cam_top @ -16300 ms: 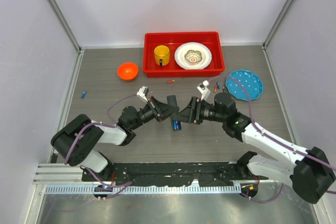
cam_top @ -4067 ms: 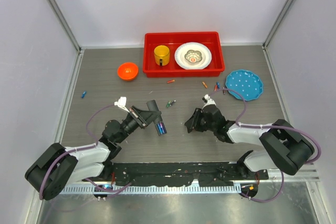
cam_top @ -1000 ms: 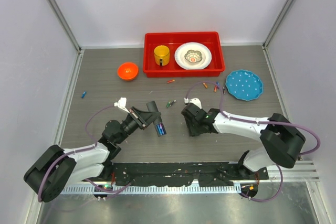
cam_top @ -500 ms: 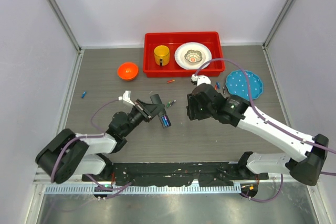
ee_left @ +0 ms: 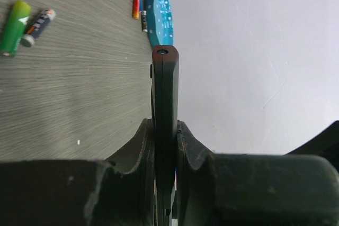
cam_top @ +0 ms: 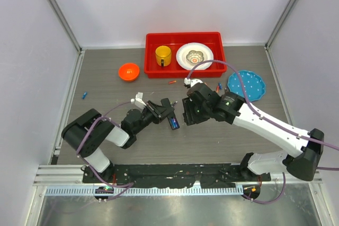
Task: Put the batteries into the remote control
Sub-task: Load the battery cover into the remote control.
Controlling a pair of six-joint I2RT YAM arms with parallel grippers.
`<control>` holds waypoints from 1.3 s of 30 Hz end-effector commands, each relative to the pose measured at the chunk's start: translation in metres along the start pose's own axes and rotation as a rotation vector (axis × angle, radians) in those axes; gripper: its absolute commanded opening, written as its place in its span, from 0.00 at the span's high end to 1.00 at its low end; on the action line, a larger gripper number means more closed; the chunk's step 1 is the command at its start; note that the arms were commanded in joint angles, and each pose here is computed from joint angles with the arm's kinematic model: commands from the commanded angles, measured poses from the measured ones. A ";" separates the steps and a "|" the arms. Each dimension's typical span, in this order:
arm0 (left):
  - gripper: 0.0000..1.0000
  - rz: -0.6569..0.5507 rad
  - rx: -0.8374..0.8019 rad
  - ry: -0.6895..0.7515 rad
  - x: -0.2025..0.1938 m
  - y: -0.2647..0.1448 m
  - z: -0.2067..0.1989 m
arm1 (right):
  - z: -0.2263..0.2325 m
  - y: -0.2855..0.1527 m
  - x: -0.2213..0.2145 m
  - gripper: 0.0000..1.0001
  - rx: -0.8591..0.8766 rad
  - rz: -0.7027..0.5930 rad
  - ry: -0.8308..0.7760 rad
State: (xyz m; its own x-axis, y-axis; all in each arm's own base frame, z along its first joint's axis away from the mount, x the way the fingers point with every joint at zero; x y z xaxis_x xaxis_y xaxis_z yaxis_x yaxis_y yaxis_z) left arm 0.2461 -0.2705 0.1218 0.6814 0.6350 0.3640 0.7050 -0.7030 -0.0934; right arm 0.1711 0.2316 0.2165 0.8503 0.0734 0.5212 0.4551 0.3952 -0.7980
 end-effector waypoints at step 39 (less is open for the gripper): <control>1.00 -0.156 -0.371 0.091 0.028 -0.010 -0.095 | 0.035 0.055 -0.005 0.94 0.035 0.021 -0.007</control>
State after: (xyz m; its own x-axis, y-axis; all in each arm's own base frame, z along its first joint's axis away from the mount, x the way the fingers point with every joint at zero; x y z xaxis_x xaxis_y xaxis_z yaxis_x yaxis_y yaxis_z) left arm 0.2428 -0.2821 0.1514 0.6603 0.6324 0.4051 0.6896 -0.7242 0.0066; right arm 0.1779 0.2813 0.1778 0.8713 0.1107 0.4781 0.3927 0.4267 -0.8147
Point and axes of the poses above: each gripper's point midway between its finger pads, its own y axis out along the fingers, its own z axis along the line the jaws close on, x = y × z, the point moved 3 cm from there along -y, back along the fingers, and after that the axes turned 10 degrees about y, right-handed, at the moved point
